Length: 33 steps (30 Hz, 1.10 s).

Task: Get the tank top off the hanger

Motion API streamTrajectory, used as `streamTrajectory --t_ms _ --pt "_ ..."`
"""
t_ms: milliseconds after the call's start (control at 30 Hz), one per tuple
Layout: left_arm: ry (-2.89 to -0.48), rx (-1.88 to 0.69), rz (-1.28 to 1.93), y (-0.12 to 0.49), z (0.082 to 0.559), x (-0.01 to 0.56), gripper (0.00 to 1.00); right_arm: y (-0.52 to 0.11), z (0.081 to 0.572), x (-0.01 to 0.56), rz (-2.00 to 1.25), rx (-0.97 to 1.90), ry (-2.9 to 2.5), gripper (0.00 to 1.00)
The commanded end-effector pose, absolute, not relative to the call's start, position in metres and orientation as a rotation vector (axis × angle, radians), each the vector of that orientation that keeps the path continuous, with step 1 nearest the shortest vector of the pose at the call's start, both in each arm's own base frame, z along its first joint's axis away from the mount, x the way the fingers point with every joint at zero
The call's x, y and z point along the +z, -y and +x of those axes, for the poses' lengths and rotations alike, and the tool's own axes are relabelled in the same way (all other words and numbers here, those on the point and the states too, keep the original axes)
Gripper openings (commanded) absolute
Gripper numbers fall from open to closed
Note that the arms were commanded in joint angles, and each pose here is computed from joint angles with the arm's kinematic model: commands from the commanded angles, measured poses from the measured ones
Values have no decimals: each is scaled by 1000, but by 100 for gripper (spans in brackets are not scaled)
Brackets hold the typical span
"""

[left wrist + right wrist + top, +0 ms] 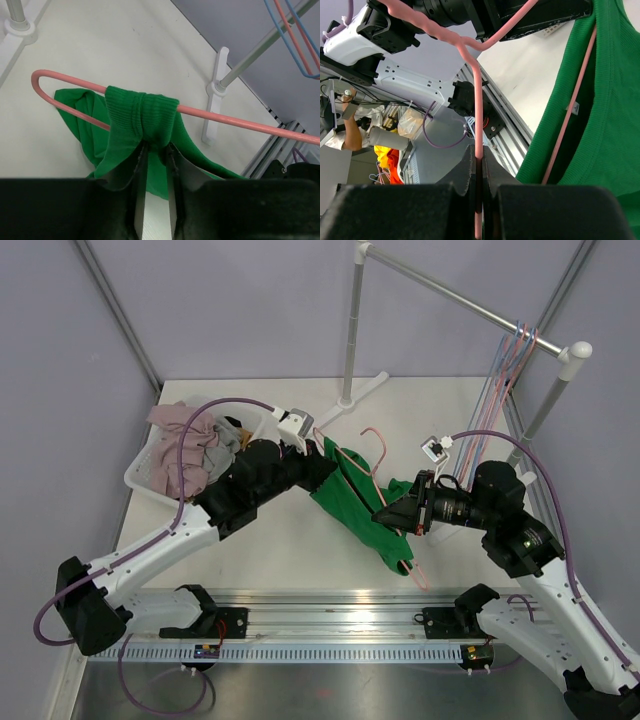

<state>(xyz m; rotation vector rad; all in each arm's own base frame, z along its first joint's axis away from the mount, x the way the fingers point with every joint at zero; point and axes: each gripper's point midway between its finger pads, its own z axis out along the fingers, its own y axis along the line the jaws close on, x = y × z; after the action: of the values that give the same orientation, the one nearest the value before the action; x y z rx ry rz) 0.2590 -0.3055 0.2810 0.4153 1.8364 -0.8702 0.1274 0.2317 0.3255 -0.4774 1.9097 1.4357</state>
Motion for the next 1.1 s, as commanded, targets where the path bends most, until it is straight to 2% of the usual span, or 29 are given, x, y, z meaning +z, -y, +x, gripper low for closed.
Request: streamTrajectory --t_ms 0,133,233,400,567,733,833,867,1000,1067 --pt "-1724 -864 376 304 268 317 13 -233 119 360 -551 1465 -1762 0" --pt "-1752 -805 334 294 272 312 0 -234 120 355 -559 1466 -1770 0" --pt "-1794 -679 168 268 286 309 0 -231 120 343 -602 1418 -1792 0" --pt "-1810 -400 -187 196 301 304 0 -223 91 310 -740 1433 -1893 0" --pt "-1838 -363 -254 183 303 295 0 -216 58 313 -873 1524 -1782 0" --pt "-1892 -477 -146 215 302 285 0 -213 39 332 -984 1559 -1607 0" --pt "-1886 -675 26 248 285 290 0 -213 53 342 -930 1478 -1565 0" --pt "-1877 -742 76 257 277 290 0 -213 74 345 -830 1394 -1566 0" --pt "-1711 -1189 392 308 205 305 0 -208 121 379 -545 1269 -1437 0" --pt "-1663 -1320 597 328 156 289 0 -204 140 408 -453 1236 -1276 0"
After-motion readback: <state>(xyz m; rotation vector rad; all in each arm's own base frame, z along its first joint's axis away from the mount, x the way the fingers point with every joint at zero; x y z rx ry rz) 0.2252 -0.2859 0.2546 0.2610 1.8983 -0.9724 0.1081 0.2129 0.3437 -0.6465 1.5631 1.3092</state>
